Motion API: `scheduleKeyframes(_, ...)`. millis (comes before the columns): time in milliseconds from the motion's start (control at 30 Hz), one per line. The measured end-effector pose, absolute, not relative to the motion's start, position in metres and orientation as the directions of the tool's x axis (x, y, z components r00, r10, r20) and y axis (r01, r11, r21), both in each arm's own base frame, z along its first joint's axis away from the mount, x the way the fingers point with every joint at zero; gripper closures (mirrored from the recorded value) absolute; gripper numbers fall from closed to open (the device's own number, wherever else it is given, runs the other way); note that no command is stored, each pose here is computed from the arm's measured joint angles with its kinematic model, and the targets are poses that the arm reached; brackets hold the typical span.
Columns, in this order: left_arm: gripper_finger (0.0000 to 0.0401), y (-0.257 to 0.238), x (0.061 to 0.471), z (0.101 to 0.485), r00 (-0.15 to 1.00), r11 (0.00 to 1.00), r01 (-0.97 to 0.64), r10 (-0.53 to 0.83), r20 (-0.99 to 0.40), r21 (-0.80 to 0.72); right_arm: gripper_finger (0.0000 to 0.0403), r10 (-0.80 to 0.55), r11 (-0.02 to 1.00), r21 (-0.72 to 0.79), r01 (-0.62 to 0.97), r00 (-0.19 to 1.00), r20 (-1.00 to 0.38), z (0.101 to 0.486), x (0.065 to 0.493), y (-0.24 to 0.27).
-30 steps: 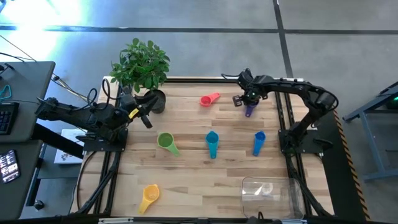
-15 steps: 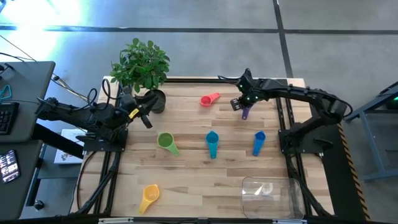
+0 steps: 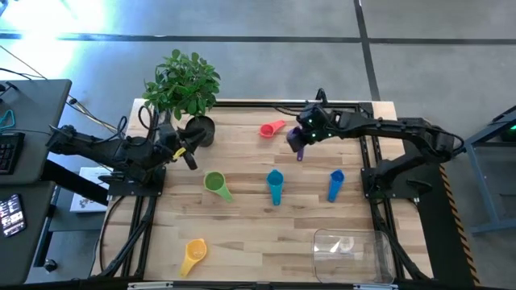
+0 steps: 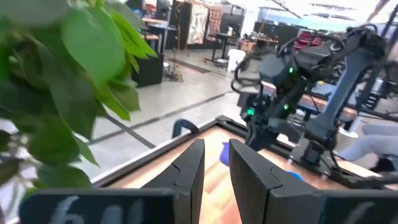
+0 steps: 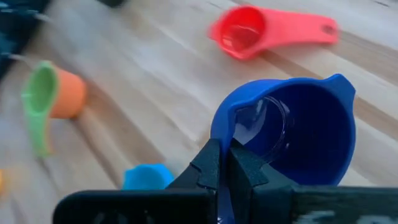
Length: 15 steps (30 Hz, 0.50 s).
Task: Nest measuring cups in basket
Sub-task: Stack the violet measuring cup on the green measuring cup
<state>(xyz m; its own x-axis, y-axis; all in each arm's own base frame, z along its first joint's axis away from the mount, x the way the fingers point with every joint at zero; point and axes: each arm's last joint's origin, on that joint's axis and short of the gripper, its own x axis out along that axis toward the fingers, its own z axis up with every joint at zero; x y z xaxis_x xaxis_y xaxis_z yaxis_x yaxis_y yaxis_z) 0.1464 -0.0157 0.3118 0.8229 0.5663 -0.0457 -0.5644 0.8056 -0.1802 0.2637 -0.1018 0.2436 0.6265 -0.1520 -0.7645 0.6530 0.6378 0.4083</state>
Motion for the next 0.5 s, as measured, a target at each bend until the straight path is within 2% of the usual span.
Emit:
scheduleKeyframes(300, 0.0339, -0.02, 0.147, 0.301, 0.887, 0.865, -0.461, 0.44, -0.141, -0.199, 0.0402, -0.15, 0.63, 0.525, 0.573, 0.753, -0.641, 0.256, 0.286, -0.074)
scheduleKeyframes(500, 0.0339, -0.024, 0.146, 0.291, 0.925, 0.903, -0.35, 0.291, -0.245, -0.25, 0.0402, -0.194, 0.6, 0.622, 0.503, 0.845, -0.498, 0.27, 0.299, -0.057)
